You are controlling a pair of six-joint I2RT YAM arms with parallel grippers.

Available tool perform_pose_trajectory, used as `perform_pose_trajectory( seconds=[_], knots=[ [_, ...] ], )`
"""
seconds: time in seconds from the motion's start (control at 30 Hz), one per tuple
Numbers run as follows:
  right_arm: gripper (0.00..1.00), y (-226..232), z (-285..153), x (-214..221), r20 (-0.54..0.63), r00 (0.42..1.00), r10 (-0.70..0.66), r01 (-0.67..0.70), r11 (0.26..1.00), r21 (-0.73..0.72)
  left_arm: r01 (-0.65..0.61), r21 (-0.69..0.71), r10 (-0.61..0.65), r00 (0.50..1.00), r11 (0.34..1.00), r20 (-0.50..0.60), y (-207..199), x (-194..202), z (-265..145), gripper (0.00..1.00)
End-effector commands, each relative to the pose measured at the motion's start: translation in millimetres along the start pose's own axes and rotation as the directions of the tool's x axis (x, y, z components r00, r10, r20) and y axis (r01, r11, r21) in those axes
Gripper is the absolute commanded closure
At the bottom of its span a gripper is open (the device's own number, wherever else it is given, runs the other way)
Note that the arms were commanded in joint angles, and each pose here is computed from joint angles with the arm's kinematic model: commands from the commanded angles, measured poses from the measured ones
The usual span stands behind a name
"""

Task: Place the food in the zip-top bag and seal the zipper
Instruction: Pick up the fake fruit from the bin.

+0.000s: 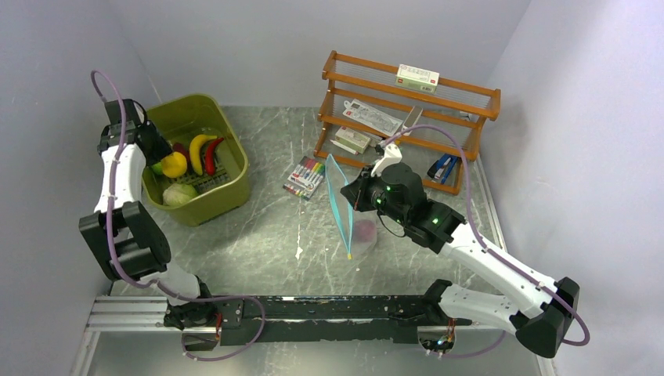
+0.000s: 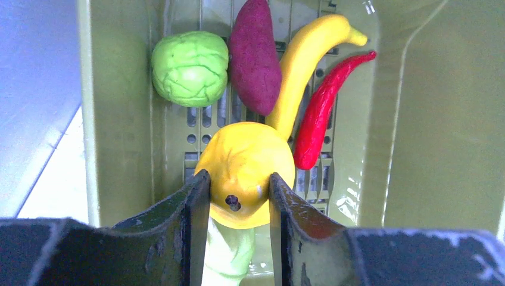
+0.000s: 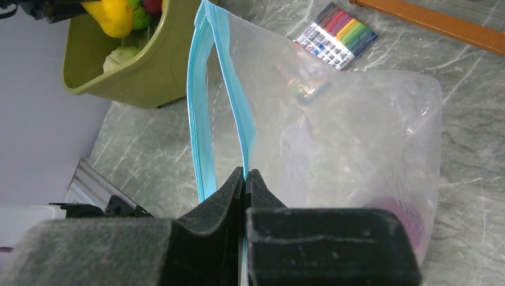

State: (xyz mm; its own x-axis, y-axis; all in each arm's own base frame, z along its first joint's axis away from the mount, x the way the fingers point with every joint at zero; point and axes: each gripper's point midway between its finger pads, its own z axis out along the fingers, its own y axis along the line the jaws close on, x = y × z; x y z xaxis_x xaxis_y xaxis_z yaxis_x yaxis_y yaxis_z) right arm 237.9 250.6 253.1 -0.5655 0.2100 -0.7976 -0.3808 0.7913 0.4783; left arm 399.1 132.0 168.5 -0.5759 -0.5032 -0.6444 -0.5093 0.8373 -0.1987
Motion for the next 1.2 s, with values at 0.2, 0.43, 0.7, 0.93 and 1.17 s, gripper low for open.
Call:
perform_pose_trajectory(
  seconds=[0.2, 0.43, 0.7, 0.93, 1.17],
  knots=[
    [1.0, 0, 4, -2, 0.008, 1.0, 0.005, -0.005, 1.0, 0.001, -0.021, 0.03, 0.017, 0.994, 0.999, 0.112, -15, -19, -42, 0.83],
    [1.0, 2, 9, 1, -0.004, 1.0, 0.025, -0.025, 1.0, 0.0, -0.048, 0.174, 0.021, 0.987, 0.984, 0.158, -48, -25, -81, 0.83],
    [1.0, -1, 20, 2, -0.022, 1.0, 0.019, -0.018, 0.999, 0.032, -0.118, 0.4, 0.043, 0.98, 0.909, 0.192, -85, -16, -140, 0.83],
    [1.0, 3, 31, 3, -0.043, 0.998, 0.037, -0.036, 0.999, 0.037, -0.153, 0.678, 0.031, 0.982, 0.719, 0.189, -134, 3, -189, 0.84],
    [1.0, 15, 43, 0, -0.05, 0.994, 0.093, -0.093, 0.996, 0.014, -0.174, 0.789, 0.092, 0.985, 0.589, 0.149, -164, 35, -219, 0.82]
  ],
)
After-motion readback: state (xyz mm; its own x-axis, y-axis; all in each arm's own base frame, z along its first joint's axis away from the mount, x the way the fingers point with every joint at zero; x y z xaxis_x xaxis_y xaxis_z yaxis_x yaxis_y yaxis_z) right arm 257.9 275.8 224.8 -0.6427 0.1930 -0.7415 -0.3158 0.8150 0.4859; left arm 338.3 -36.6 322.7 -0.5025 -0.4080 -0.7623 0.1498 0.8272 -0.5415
